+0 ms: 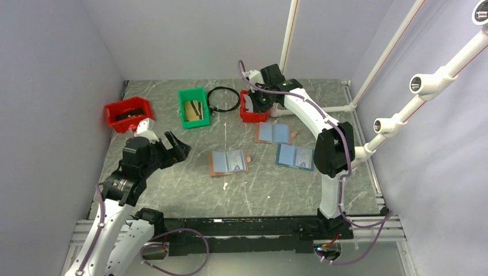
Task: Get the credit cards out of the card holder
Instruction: Place the credit card in the storage box.
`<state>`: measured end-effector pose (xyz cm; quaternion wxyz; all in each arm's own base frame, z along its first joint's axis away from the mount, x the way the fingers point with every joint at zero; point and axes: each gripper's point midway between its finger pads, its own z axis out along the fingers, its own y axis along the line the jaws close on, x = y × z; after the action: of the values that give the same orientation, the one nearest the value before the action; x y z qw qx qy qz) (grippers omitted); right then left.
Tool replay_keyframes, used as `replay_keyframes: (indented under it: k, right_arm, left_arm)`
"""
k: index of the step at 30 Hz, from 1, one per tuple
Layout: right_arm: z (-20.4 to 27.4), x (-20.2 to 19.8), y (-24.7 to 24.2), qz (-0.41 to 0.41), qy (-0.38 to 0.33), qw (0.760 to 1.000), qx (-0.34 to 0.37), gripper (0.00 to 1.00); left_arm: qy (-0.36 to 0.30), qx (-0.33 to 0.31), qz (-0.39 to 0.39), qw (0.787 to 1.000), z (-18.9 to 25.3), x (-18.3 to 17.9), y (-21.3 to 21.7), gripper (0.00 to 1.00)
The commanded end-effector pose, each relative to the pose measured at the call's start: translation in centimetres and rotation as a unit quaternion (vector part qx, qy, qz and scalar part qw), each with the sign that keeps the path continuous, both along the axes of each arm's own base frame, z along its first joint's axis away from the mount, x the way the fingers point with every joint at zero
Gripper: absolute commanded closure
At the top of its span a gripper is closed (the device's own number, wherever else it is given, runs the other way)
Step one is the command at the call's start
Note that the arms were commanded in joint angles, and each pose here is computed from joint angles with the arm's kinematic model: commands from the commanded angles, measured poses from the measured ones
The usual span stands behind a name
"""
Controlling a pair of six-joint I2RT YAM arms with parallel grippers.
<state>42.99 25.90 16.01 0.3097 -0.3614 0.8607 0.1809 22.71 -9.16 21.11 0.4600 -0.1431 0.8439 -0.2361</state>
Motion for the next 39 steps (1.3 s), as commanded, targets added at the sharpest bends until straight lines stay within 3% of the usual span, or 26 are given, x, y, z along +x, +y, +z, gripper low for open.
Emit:
replay_keyframes:
  k: [1, 8, 23, 30, 39]
  right_arm:
    - [1.2, 4.0, -0.9, -0.061, -0.068, 0.995, -0.025, 1.00]
    - [0.2, 6.0, -1.9, -0.110, -0.091, 0.989, -0.042, 1.00]
    - [-2.0, 6.8, -1.5, -0.132, -0.074, 0.988, -0.040, 1.00]
    - [-2.1, 6.9, -2.3, -0.156, -0.076, 0.983, -0.051, 0.73]
    - [1.5, 4.6, -1.1, -0.119, -0.072, 0.990, -0.004, 0.69]
  left_arm:
    - [-0.018, 0.003, 0.006, 1.000, 1.3, 0.2, 0.3, 0.00]
    - [-0.013, -0.004, 0.005, 1.000, 1.0, 0.2, 0.1, 0.00]
    - [-0.009, -0.016, 0.001, 1.000, 0.6, 0.4, -0.4, 0.01]
    - [-0.018, -0.044, -0.034, 0.998, 1.1, 0.8, -2.0, 0.00]
    - [0.005, -0.119, -0.095, 0.988, 0.4, 1.0, -5.4, 0.04]
